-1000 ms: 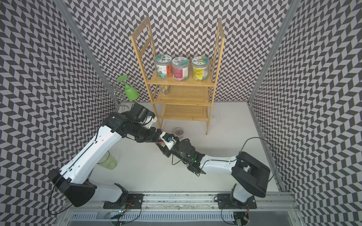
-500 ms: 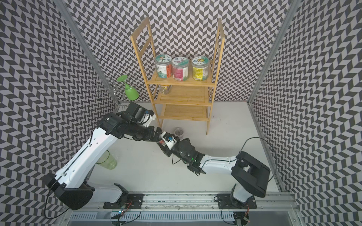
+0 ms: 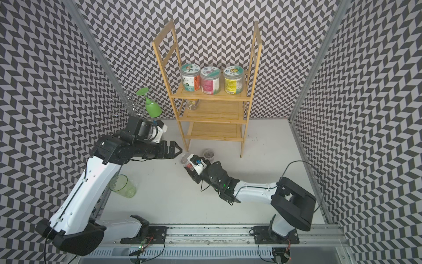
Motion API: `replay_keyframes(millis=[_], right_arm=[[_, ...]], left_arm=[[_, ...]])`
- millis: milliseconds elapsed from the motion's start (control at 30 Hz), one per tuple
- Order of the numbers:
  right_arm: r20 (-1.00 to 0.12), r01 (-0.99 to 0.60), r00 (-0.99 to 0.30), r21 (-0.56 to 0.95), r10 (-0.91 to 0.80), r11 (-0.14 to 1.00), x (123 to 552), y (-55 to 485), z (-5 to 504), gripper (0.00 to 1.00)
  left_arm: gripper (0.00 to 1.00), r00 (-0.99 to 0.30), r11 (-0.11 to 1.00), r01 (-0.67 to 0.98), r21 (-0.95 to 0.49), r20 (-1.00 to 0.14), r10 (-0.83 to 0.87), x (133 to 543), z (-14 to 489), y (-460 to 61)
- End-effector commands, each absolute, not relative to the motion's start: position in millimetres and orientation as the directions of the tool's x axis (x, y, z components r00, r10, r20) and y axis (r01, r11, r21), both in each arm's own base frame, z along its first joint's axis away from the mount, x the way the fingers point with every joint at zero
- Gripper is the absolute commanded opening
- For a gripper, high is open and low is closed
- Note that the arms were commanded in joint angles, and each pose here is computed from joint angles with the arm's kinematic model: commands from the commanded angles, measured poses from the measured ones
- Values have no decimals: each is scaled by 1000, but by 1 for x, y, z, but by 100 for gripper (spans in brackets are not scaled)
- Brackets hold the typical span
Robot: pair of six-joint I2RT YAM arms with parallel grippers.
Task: Place the seed container on the shelf
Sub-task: Pick up the seed jar at the center of the board, then place the seed jar on the shelf.
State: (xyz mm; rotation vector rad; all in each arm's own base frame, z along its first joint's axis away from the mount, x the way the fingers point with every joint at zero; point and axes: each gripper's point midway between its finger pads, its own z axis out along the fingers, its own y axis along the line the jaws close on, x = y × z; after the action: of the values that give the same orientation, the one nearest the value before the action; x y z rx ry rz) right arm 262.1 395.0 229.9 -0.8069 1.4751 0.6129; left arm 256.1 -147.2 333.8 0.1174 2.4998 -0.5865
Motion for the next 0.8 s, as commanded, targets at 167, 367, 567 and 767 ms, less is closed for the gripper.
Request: replay_keyframes(millis=[167, 367, 567, 767], right_arm=[[-990, -697, 127, -41, 66, 715, 282, 364, 331, 56], [-969, -630, 209, -29, 134, 776, 316, 347, 377, 58], [-952, -557, 270, -31, 146, 830, 357, 339, 393, 58], [-951, -503, 280, -33, 127, 864, 393, 336, 395, 58]], left_arm=[[99, -743, 915, 97, -390, -640, -194, 265, 359, -111], [99, -732, 906, 90, -414, -645, -222, 265, 357, -109], [99, -725, 903, 96, -419, -651, -225, 262, 358, -108], [100, -720, 906, 88, -414, -655, -230, 261, 358, -105]])
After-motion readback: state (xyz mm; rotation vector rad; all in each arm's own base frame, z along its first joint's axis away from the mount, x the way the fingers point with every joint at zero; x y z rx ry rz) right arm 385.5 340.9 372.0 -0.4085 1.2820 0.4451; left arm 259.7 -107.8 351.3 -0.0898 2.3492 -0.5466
